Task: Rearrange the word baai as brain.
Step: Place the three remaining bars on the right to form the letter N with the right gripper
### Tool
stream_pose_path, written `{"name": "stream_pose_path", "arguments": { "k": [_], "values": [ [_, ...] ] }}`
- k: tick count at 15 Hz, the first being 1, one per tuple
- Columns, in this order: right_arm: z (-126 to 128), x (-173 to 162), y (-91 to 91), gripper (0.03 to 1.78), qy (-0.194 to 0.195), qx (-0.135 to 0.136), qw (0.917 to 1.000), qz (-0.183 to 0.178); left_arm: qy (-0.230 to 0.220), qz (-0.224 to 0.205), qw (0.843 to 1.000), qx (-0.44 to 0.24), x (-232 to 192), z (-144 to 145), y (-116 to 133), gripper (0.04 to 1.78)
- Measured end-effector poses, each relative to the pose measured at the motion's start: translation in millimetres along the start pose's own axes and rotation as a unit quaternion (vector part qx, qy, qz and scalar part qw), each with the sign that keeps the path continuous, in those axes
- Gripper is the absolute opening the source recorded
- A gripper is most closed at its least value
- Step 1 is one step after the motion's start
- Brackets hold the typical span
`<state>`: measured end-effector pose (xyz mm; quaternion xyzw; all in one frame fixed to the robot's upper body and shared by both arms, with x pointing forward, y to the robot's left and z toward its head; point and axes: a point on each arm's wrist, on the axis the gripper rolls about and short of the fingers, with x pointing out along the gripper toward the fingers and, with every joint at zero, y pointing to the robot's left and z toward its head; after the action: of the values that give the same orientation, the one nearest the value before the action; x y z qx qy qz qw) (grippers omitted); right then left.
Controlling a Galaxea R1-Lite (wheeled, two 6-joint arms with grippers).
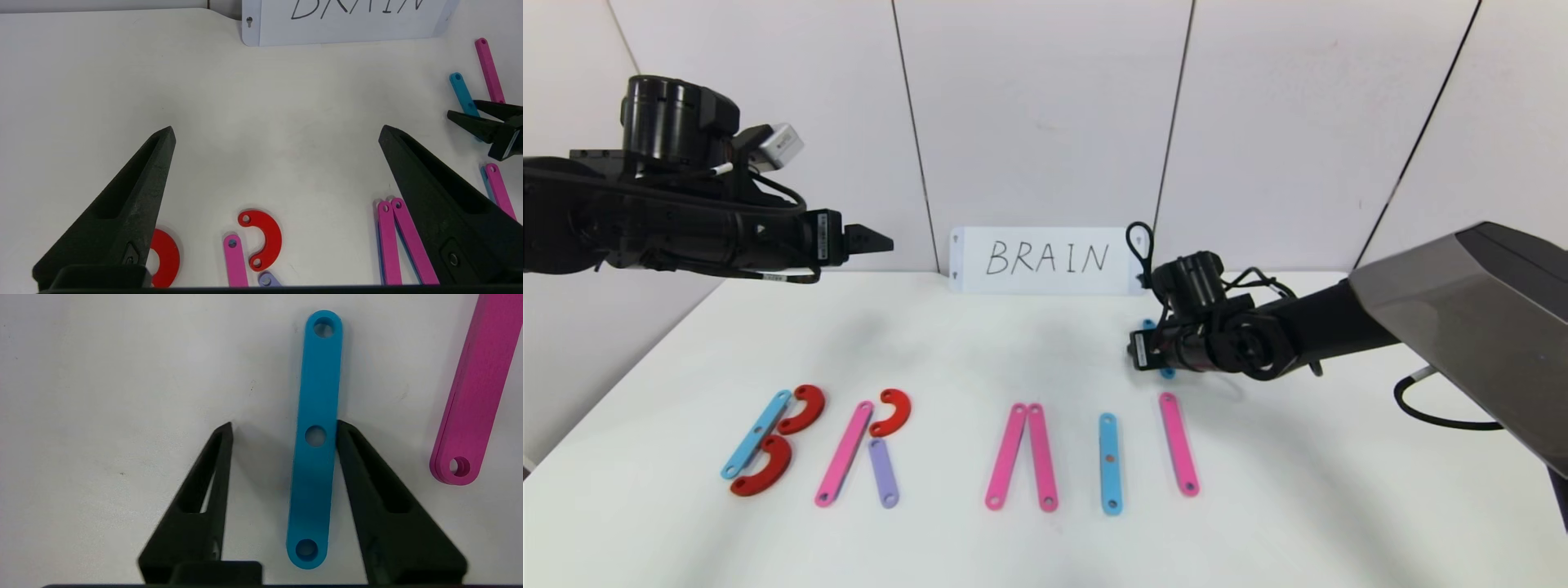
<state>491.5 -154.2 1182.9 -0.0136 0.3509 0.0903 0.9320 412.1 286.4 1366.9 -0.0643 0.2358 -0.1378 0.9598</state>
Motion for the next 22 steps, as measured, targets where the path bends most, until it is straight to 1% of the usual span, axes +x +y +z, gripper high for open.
{"name": "stream_pose_path", "arguments": {
  "k": [2,3,4,9,12,14,16,18,20,22],
  "values": [
    [-0.1,0.6,-1.6,0.47,0.001,0.002,1.0,-0.002,0.0,0.0,1.0,0.0,0.0,-0.1,0.0,1.74],
    [0.0,0.8,-2.7,0.35,0.001,0.003,1.0,-0.003,0.0,0.0,1.0,0.0,0.1,-0.2,0.0,1.74],
    [-0.3,1.0,-3.1,0.28,0.001,0.003,1.0,-0.003,0.0,0.0,1.0,0.0,0.1,-0.2,0.0,1.74],
    [2.6,-4.7,-4.3,0.27,-0.001,0.002,1.0,0.001,0.0,0.0,1.0,0.0,-0.1,0.2,0.0,1.74],
    [7.7,-20.9,-6.1,0.27,-0.009,-0.001,0.9998,0.015,0.0,0.0,1.0,0.0,-0.1,0.2,0.1,1.74],
    [8.0,-36.6,-9.2,0.27,-0.011,-0.009,0.9997,0.021,-0.001,0.0,1.0,0.0,-0.4,0.3,0.0,1.74],
    [3.1,-55.2,-13.3,0.27,-0.008,-0.025,0.9994,0.025,-0.001,0.0,1.0,0.0,-0.6,0.5,0.0,1.74],
    [-5.6,-75.7,-18.4,0.27,0.001,-0.045,0.9982,0.04,-0.001,0.0,1.0,0.0,-0.9,0.6,-0.2,1.74],
    [-16.9,-95.9,-26.0,0.27,0.012,-0.067,0.9955,0.066,-0.002,0.0,1.0,0.0,-1.3,0.7,-0.3,1.74],
    [-28.3,-110.2,-34.5,0.27,0.024,-0.08,0.9921,0.094,-0.002,0.0,1.0,0.0,-1.7,0.7,-0.4,1.74]
  ]
}}
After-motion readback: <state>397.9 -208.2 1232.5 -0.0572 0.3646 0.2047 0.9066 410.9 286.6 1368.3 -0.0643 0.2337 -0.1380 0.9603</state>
